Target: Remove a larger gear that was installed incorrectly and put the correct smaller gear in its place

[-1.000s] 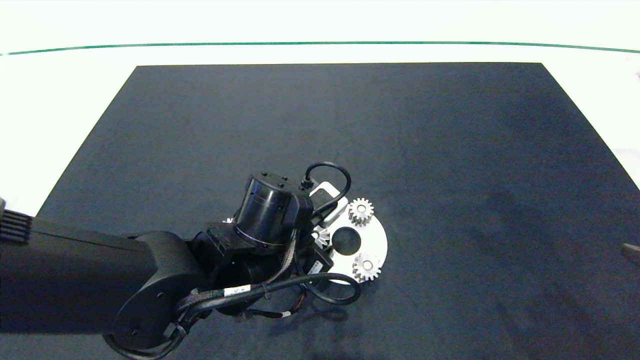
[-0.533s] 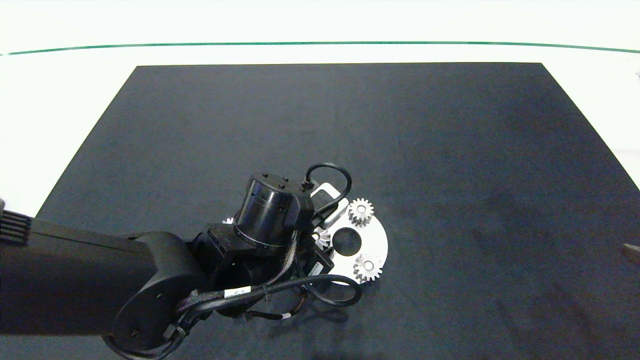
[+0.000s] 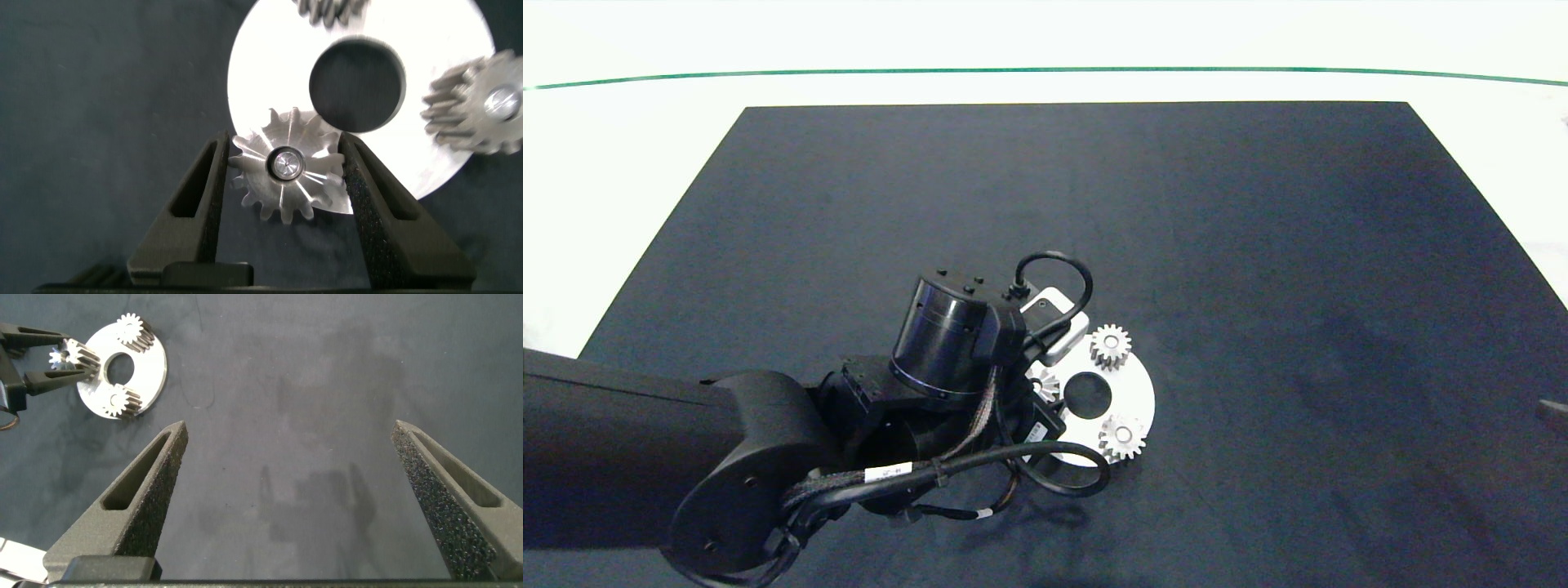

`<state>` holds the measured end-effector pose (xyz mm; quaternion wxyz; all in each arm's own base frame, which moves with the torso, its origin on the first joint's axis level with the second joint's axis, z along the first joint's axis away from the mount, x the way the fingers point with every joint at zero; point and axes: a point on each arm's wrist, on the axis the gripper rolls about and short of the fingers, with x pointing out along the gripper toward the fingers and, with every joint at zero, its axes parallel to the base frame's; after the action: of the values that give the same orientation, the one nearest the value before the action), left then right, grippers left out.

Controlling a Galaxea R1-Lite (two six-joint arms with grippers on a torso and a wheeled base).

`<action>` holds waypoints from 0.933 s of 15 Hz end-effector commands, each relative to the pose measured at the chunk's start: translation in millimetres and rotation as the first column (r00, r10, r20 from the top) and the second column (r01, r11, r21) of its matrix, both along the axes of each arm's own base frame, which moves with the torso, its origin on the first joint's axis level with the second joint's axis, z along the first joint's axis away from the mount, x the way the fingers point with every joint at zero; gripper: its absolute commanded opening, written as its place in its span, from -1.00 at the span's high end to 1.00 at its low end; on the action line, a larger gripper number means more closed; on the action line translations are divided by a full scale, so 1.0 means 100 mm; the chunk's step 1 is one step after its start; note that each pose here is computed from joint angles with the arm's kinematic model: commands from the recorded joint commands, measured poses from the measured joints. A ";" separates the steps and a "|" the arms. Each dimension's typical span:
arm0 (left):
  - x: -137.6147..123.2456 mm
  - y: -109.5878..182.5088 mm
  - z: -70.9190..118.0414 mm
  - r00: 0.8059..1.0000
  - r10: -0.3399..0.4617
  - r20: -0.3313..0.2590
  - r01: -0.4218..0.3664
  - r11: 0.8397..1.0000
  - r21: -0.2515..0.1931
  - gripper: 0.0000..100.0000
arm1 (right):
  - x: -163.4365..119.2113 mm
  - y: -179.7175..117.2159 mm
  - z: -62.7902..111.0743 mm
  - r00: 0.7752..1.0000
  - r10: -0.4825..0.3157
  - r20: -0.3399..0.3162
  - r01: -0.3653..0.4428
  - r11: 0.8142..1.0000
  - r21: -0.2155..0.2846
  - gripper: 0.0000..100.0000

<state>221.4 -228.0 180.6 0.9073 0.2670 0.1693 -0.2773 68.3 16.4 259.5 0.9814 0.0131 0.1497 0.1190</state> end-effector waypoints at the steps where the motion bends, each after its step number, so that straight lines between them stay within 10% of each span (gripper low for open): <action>1: -0.04 0.04 0.14 0.999 0.004 0.035 -0.003 0.999 -0.036 0.50 | 0.01 0.00 0.00 1.000 -0.001 -0.005 0.001 1.000 0.002 -1.00; 14: -0.18 0.01 0.20 0.999 -0.029 0.022 0.030 0.999 -0.042 0.50 | 0.00 0.00 0.00 1.000 -0.002 0.001 0.002 1.000 0.003 -1.00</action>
<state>205.1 -227.1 198.2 0.9095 0.2536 0.1537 -0.2913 68.3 16.4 260.0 0.9818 0.0146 0.1485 0.1176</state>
